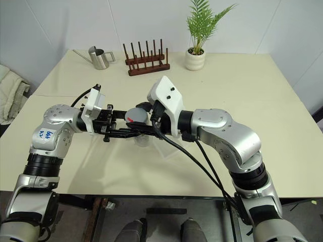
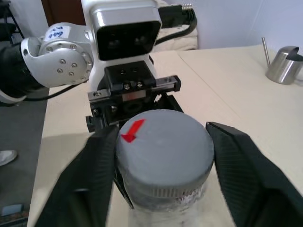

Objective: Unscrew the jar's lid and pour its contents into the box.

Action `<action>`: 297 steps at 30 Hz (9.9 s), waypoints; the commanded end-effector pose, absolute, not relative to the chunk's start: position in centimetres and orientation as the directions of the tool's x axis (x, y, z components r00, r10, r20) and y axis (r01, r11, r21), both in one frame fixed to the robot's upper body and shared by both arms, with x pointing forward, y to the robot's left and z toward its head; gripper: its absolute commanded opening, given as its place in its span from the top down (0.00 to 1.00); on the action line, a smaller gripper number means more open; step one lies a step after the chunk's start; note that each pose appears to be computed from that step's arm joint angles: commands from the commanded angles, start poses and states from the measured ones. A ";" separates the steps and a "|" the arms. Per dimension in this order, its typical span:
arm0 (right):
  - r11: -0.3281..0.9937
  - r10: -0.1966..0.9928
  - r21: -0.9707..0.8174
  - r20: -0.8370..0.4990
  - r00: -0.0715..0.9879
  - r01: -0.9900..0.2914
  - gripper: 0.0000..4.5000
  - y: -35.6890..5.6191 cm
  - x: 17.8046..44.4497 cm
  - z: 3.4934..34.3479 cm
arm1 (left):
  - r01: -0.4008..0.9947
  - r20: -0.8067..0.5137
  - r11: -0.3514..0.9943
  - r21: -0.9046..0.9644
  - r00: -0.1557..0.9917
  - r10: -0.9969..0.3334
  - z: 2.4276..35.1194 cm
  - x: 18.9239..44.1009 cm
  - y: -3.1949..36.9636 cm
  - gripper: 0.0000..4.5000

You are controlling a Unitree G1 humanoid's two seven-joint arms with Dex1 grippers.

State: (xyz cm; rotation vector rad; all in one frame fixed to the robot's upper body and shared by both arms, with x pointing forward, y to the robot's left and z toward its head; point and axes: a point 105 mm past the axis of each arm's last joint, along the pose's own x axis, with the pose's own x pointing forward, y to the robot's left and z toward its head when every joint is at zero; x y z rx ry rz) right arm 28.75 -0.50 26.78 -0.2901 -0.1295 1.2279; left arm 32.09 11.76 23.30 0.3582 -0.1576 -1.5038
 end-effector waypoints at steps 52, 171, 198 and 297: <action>0.295 0.951 -0.457 0.058 0.302 -0.839 0.44 -4.0 29.1 33.5 | 0.956 -0.243 -0.131 0.263 -0.065 -0.968 22.5 30.4 12.0 0.54; 0.934 0.276 -0.181 -0.175 0.945 -0.307 0.01 -22.2 32.9 16.9 | 0.632 0.082 0.459 0.624 0.531 -0.843 30.2 39.0 13.6 0.54; 0.705 0.690 -0.169 -0.061 0.721 -0.689 0.01 -19.8 24.0 20.3 | -0.366 -0.201 -0.348 0.863 0.383 -0.901 27.6 37.8 3.9 0.54; 0.516 0.831 -0.187 -0.131 0.541 -0.836 0.00 -18.7 27.8 21.4 | 0.565 -0.187 0.778 0.274 0.825 -0.533 19.7 38.0 14.7 0.00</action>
